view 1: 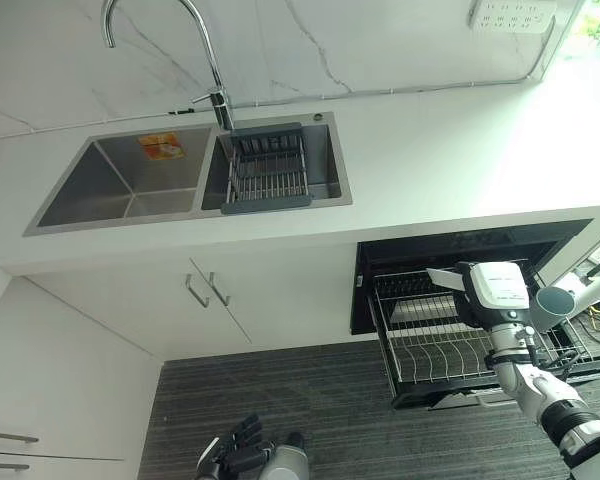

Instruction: Place the dishes in the dishwasher.

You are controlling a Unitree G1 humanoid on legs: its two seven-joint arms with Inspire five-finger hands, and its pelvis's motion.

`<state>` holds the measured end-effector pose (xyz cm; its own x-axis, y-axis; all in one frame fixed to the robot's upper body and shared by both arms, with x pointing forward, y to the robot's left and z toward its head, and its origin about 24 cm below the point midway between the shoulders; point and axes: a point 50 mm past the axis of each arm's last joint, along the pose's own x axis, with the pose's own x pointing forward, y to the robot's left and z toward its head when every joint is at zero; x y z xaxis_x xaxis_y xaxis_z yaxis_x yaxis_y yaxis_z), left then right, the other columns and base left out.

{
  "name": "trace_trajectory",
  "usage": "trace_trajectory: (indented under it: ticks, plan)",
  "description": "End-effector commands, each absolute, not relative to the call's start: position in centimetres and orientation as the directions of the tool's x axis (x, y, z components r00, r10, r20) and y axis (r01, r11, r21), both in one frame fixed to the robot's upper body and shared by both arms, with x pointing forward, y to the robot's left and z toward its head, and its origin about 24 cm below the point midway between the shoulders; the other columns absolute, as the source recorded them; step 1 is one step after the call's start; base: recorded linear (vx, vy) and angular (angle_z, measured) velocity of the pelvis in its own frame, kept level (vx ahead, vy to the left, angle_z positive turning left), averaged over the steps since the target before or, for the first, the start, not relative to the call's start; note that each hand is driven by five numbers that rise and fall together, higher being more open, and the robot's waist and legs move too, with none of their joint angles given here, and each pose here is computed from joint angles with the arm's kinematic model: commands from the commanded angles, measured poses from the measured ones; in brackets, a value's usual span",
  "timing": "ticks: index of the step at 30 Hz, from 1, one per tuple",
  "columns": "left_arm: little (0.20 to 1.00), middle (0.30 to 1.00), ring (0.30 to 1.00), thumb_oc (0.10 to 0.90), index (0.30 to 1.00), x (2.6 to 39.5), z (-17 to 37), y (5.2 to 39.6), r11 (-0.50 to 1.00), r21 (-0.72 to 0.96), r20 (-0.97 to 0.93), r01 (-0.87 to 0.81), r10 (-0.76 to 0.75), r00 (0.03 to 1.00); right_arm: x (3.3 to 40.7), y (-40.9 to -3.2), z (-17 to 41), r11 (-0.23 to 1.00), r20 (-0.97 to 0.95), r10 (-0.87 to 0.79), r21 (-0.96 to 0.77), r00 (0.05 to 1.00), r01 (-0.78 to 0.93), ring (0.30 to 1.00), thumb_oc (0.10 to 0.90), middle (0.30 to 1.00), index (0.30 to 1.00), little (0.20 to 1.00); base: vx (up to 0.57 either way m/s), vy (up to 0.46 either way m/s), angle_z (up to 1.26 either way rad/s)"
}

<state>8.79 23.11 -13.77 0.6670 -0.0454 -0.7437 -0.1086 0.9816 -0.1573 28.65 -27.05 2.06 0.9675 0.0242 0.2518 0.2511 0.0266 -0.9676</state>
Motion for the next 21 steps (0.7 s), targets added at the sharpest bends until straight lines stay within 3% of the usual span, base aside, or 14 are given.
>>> trace_trajectory:
  ticks: [1, 12, 21]
  plan:
    - [0.900, 0.900, 0.900, 0.800, 0.900, 6.7, -13.2, 24.8, 0.995, -0.084, -0.760, -0.055, -0.028, 0.649, 32.3, -26.8, 8.0, 0.043, 0.458, 0.045, -0.889, 0.888, 0.457, 0.300, 0.400, 0.300, 0.300, 0.300, 0.00, -0.004, 0.03]
    - [0.900, 0.900, 0.900, 0.800, 0.900, 7.0, -13.1, 25.0, 0.996, -0.072, -0.757, -0.050, -0.022, 0.653, 33.0, -27.1, 7.1, 0.029, 0.303, 0.044, -0.953, 0.952, 0.302, 0.300, 0.400, 0.300, 0.300, 0.300, 0.00, 0.000, 0.02]
    - [0.900, 0.900, 0.900, 0.800, 0.900, 7.5, -12.8, 25.1, 0.997, -0.067, -0.749, -0.047, -0.020, 0.663, 33.7, -27.3, 8.0, 0.016, 0.282, 0.050, -0.959, 0.958, 0.281, 0.300, 0.400, 0.300, 0.300, 0.300, 0.00, 0.000, 0.00]
